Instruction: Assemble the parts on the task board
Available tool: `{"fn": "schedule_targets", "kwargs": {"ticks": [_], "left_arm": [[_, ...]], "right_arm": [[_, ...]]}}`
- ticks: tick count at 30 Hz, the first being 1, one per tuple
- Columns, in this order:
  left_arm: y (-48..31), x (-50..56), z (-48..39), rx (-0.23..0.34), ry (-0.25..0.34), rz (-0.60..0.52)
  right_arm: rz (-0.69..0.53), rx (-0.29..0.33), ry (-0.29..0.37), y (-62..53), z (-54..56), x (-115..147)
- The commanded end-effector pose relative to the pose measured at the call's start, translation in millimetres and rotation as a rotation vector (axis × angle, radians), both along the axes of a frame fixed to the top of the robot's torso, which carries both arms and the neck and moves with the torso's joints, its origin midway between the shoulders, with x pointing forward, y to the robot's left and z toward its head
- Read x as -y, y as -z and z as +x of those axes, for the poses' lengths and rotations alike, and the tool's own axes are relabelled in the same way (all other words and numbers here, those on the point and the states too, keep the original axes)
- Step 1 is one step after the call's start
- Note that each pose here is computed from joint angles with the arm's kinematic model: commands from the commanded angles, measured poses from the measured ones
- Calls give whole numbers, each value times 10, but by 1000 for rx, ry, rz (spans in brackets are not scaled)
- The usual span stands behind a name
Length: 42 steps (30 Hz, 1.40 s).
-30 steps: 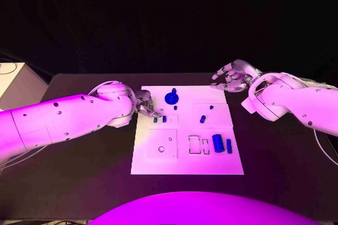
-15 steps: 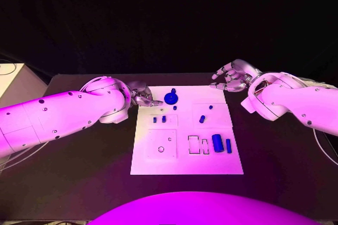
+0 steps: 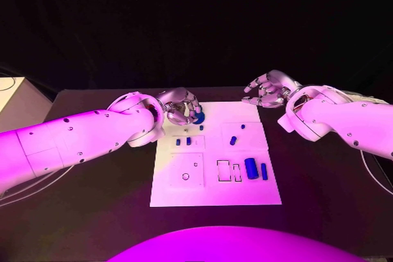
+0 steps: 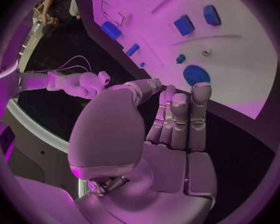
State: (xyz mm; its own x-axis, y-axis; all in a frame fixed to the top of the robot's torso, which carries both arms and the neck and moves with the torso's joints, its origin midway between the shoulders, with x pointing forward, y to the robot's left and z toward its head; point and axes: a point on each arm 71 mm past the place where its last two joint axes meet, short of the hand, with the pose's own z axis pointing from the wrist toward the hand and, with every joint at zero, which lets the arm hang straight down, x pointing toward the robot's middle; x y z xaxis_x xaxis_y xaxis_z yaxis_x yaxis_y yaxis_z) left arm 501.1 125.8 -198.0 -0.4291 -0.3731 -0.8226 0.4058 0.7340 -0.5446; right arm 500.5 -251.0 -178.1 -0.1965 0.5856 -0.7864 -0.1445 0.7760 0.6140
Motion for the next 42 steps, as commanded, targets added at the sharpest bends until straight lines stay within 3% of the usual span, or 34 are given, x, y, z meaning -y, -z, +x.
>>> {"fn": "schedule_targets", "kwargs": {"ticks": [1, 7, 17, 29, 42], "left_arm": [[-38, 111, -1, 181, 125, 10], [80, 251, 43, 235, 189, 111], [297, 353, 79, 187, 232, 284], [379, 392, 85, 149, 241, 359], [417, 377, 149, 152, 218, 400]], "right_arm": [[25, 34, -7, -25, 4, -8], [36, 44, -7, -33, 11, -20], [42, 50, -8, -38, 11, -38], [45, 55, -7, -44, 7, -50], [47, 57, -9, -47, 3, -64]]}}
